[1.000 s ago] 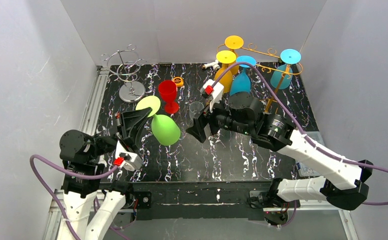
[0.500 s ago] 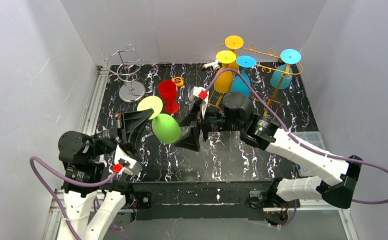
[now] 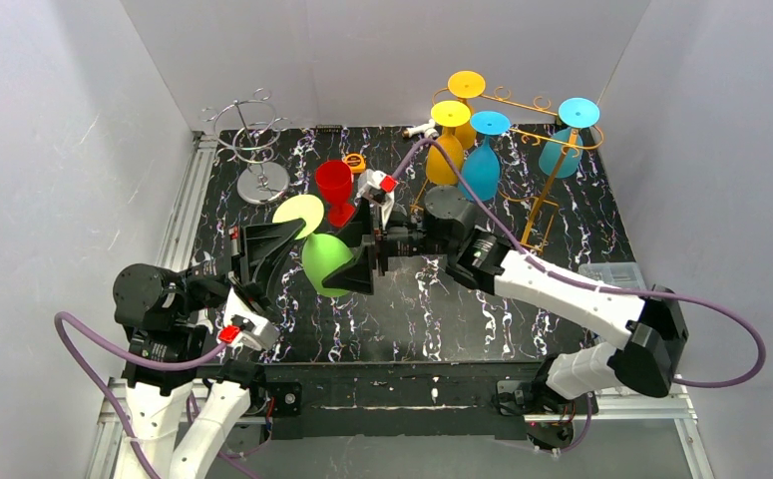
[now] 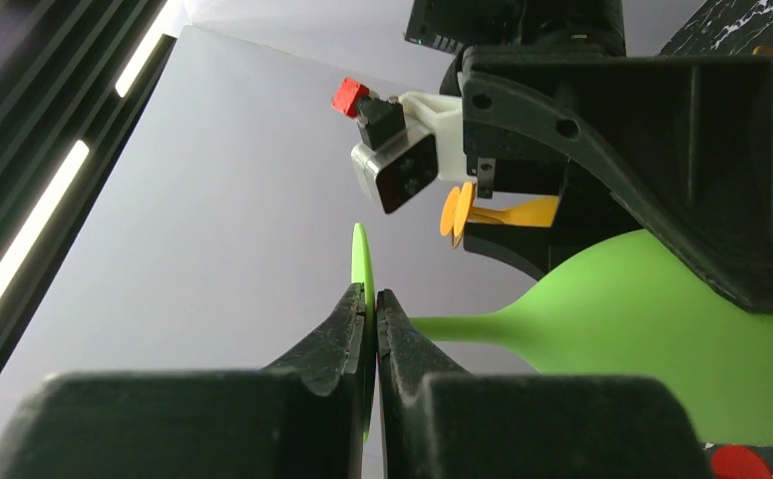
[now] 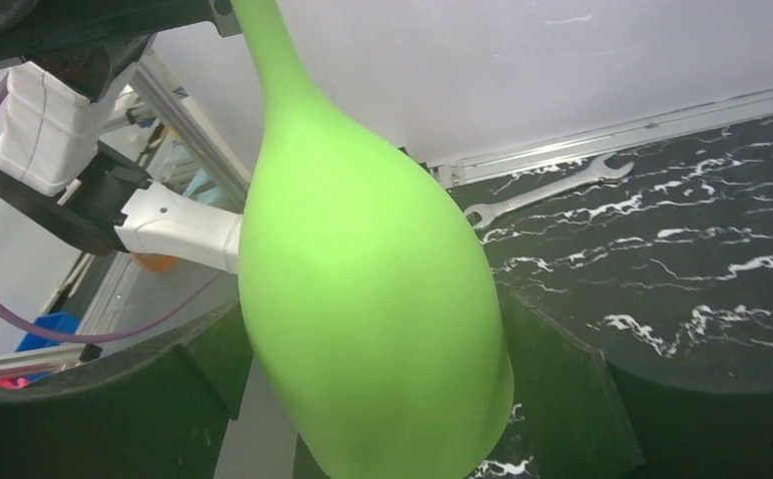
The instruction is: Place the wine glass upside down on the wine glass rack
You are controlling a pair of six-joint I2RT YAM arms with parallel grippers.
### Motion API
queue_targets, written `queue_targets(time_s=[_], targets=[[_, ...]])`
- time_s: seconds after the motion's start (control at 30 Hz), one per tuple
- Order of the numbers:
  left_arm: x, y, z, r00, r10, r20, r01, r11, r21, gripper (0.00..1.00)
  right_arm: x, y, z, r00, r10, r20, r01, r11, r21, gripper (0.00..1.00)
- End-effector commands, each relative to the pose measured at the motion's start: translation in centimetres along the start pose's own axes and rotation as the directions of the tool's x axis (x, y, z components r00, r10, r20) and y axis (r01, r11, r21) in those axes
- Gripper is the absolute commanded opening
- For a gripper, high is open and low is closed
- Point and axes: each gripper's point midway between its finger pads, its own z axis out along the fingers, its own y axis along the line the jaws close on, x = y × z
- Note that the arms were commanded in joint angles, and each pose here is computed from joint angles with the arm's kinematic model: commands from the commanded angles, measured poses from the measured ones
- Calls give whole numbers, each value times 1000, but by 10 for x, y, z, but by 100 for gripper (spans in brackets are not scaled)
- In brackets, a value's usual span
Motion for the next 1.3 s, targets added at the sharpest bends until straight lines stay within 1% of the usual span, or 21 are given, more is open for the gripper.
queue_targets(time_s=[0.0,0.07,0.17,0.23,0.27,0.37,0.4,0.43,0.47,0.5,0.57,0.63,0.67,0.73,0.83,0.97,1.03,1.07,1.17,1.23,1.27], targets=[[-8,20,0,998,67,5,-67,997,-40,0,-2,24,11,1000,8,25,-4,989,-146,98],[-7,20,-1,996,84,3,-84,996,-41,0,3,29,10,1000,3,15,-1,987,-162,98],[-4,22,0,996,88,-9,-88,995,-45,0,5,33,6,999,-11,35,16,986,-168,97],[-1,24,0,997,76,-24,-77,996,-52,0,4,33,4,999,-24,49,32,986,-163,85],[1,25,-1,997,67,-33,-69,996,-57,0,3,33,3,998,-26,52,34,987,-156,81],[5,26,-2,997,53,-56,-57,996,-67,0,3,25,-1,998,-43,42,47,994,-95,72],[8,25,-2,996,63,-70,-68,996,-59,18,4,20,-2,998,-53,38,55,997,-61,70],[12,20,-3,993,80,-83,-84,996,-38,44,2,15,-6,997,-67,39,67,997,-24,69],[15,13,-3,992,87,-92,-89,996,-17,63,-1,12,-11,996,-81,43,80,997,10,66],[17,10,-4,992,80,-100,-81,997,-7,74,-2,7,-17,995,-88,44,86,995,53,65],[24,2,-5,991,39,-125,-38,999,9,90,0,-7,-33,994,-102,44,95,984,152,63],[29,-7,-7,988,-25,-153,28,999,21,98,4,-19,-56,991,-127,52,109,959,261,63],[30,-13,-8,985,-54,-162,61,998,35,98,4,-20,-70,988,-141,70,114,948,299,63],[31,-27,-11,980,-90,-176,103,992,71,98,2,-24,-96,981,-164,103,114,919,379,59],[34,-46,-14,977,-113,-183,133,986,100,98,1,-33,-130,976,-191,109,111,854,508,42],[39,-57,-15,975,-123,-184,141,986,90,98,3,-42,-164,972,-197,127,74,770,634,31],[43,-58,-14,972,-134,-192,153,984,86,98,-1,-47,-188,961,-216,170,32,704,710,31],[46,-57,-14,970,-143,-198,161,984,78,98,-5,-53,-205,951,-236,201,-2,643,766,31],[53,-56,-11,965,-157,-210,175,982,70,98,-10,-53,-244,919,-295,261,-65,540,839,31],[58,-56,-10,963,-164,-216,182,981,64,98,-6,-55,-263,920,-307,245,-74,477,876,30],[60,-53,-9,961,-174,-217,189,981,49,98,-5,-53,-269,924,-306,231,-68,462,884,30]])
